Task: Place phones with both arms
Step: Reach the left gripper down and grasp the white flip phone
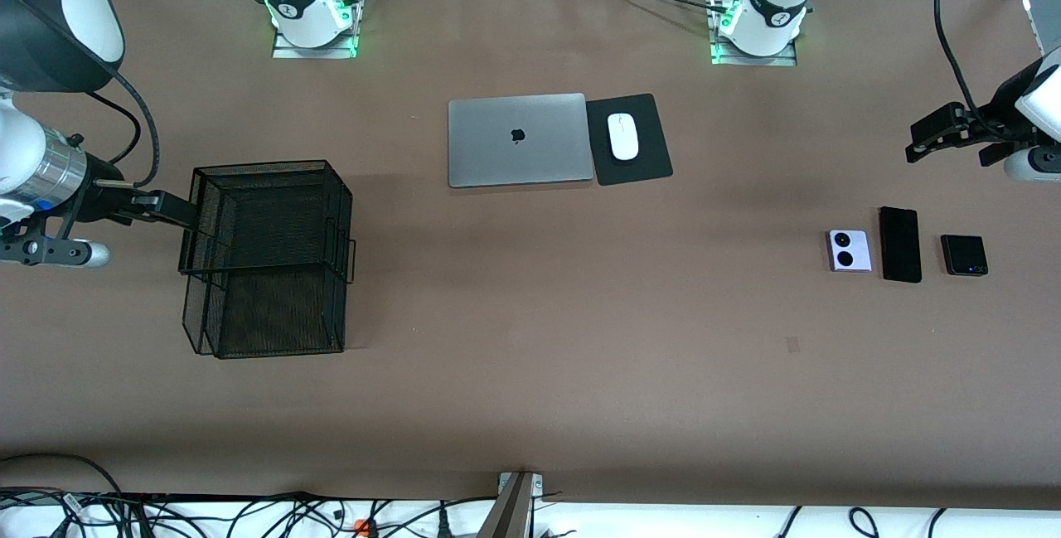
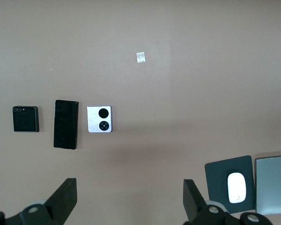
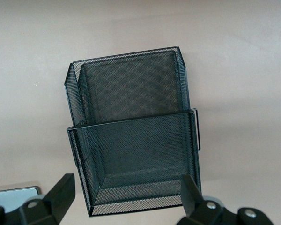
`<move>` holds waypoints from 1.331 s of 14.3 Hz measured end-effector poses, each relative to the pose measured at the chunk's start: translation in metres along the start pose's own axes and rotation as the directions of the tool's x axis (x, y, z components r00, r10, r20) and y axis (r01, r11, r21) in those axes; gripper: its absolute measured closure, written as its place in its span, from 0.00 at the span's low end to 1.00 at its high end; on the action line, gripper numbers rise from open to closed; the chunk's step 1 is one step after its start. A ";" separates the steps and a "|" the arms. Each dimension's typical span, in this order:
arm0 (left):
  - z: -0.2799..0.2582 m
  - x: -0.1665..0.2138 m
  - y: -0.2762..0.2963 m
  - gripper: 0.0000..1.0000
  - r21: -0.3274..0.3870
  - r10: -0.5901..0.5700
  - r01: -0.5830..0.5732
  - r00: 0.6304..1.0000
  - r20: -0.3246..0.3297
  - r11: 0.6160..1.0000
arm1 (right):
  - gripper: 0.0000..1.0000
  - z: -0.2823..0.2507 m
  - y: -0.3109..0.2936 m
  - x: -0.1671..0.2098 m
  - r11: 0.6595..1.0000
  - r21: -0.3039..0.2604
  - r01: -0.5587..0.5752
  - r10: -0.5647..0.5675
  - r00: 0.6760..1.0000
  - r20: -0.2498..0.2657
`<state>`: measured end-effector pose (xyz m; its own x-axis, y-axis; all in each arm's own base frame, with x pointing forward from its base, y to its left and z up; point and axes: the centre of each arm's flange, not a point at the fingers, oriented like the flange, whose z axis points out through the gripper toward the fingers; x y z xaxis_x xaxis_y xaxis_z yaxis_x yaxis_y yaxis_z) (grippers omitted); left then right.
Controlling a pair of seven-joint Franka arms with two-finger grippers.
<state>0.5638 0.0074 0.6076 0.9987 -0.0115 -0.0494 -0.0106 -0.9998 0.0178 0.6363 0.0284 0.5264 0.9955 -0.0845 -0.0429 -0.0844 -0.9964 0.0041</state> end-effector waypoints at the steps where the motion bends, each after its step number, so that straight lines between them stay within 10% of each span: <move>1: 0.000 -0.001 0.000 0.00 0.000 0.000 0.000 1.000 0.005 1.000 | 0.00 0.000 0.000 0.000 1.000 0.000 -0.001 0.001 1.000 0.000; 19: 0.068 0.022 -0.045 0.00 0.078 0.049 -0.062 0.987 0.153 0.995 | 0.00 0.000 -0.001 0.000 1.000 0.000 -0.002 0.002 1.000 0.001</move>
<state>0.5828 0.0508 0.5378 0.9776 -0.0632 -0.2007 -0.0761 -0.9955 -0.0570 0.6361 0.0291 0.5263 0.9953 -0.0866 -0.0443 -0.0865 -0.9962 0.0041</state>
